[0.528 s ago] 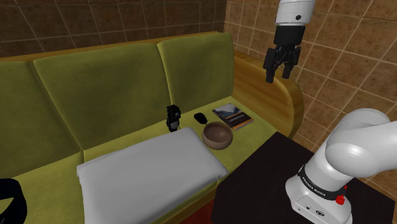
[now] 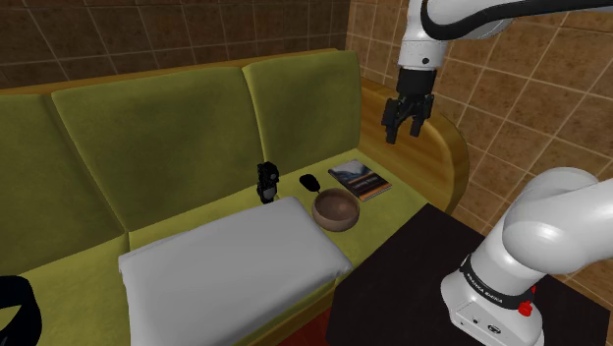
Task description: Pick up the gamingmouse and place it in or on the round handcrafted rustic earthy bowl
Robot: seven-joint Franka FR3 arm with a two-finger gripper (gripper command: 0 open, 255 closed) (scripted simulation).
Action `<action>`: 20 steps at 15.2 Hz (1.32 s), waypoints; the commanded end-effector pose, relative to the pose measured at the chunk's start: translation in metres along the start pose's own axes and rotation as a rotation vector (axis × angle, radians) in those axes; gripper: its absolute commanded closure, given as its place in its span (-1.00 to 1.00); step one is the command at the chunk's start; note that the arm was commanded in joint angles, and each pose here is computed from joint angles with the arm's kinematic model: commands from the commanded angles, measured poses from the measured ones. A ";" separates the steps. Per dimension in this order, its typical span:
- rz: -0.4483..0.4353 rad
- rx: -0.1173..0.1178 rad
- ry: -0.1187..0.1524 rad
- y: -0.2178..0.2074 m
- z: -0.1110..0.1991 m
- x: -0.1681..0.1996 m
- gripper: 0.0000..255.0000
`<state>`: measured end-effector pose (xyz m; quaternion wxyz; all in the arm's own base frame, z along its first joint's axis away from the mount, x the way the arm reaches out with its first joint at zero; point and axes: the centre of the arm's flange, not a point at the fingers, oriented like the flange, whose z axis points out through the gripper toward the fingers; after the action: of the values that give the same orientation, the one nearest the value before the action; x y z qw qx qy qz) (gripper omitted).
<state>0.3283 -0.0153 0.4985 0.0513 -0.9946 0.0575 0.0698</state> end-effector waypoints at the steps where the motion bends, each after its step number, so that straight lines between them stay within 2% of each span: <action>1: -0.006 -0.002 0.012 0.003 0.017 0.018 -1.00; 20: -0.055 -0.013 0.098 0.013 0.179 0.197 -1.00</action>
<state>0.4900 -0.0303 0.3022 0.0442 -0.9982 0.0332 0.0227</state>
